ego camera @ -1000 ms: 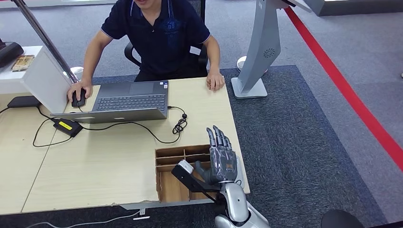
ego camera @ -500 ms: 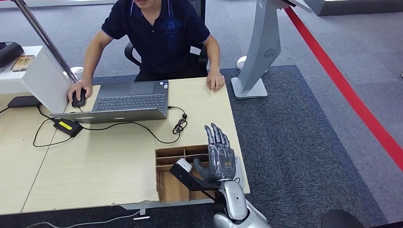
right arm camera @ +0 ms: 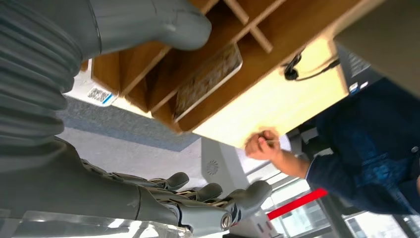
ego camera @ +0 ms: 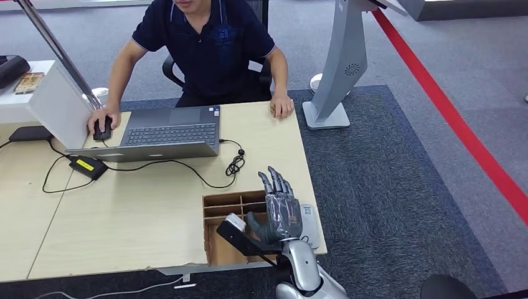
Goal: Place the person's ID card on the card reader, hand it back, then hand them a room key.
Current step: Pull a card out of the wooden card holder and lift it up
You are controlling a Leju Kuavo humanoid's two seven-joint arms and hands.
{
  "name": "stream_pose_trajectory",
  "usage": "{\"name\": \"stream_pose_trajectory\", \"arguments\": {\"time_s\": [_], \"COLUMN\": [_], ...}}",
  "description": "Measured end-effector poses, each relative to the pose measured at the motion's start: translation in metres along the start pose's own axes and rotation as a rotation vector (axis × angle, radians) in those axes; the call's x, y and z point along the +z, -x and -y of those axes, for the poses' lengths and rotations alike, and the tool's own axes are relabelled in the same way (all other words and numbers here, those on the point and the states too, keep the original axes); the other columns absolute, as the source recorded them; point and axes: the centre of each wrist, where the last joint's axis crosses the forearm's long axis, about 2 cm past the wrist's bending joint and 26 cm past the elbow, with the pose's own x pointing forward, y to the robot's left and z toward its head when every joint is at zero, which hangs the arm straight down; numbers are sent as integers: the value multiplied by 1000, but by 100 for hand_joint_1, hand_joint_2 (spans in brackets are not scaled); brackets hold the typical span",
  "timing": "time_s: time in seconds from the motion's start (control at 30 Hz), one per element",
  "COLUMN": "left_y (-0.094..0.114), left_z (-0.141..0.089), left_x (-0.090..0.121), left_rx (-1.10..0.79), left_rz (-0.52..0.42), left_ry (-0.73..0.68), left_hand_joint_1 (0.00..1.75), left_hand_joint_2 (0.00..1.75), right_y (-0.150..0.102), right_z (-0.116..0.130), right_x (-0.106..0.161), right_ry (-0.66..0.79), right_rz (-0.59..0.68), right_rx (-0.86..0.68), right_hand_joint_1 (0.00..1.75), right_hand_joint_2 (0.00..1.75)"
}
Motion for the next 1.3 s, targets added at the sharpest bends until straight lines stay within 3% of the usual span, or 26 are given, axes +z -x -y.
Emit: {"name": "stream_pose_trajectory", "arguments": {"time_s": [0.23,0.4,0.9,1.0,1.07,1.13,1.23,1.3], "left_y": [43,61,77,58,22,-11,-44,-52], "left_z": [-13,-23,-36,-31,-18,-3,10,16], "left_x": [1,3,6,4,2,4,7,8], "left_rx": [229,314,402,191,-79,-249,-304,-319], "left_rz": [-46,-65,-59,-72,-75,7,99,125], "left_ry": [162,181,137,-91,-392,-616,-626,-597], "left_hand_joint_1": [0,0,0,0,0,0,0,0], "left_hand_joint_2": [0,0,0,0,0,0,0,0], "right_y": [-9,-13,-18,-16,-13,-11,-8,-7], "right_z": [-4,-6,-14,-14,-14,-13,-12,-11], "right_x": [-2,-4,-2,-1,0,0,-2,-3], "right_ry": [-30,-41,-63,-18,6,9,14,20], "right_rz": [53,73,92,44,1,-6,1,-1], "right_rx": [-32,-40,-31,-13,-2,4,15,22], "right_hand_joint_1": [53,51,45,43,41,41,43,45], "right_hand_joint_2": [175,175,175,175,175,175,175,175]}}
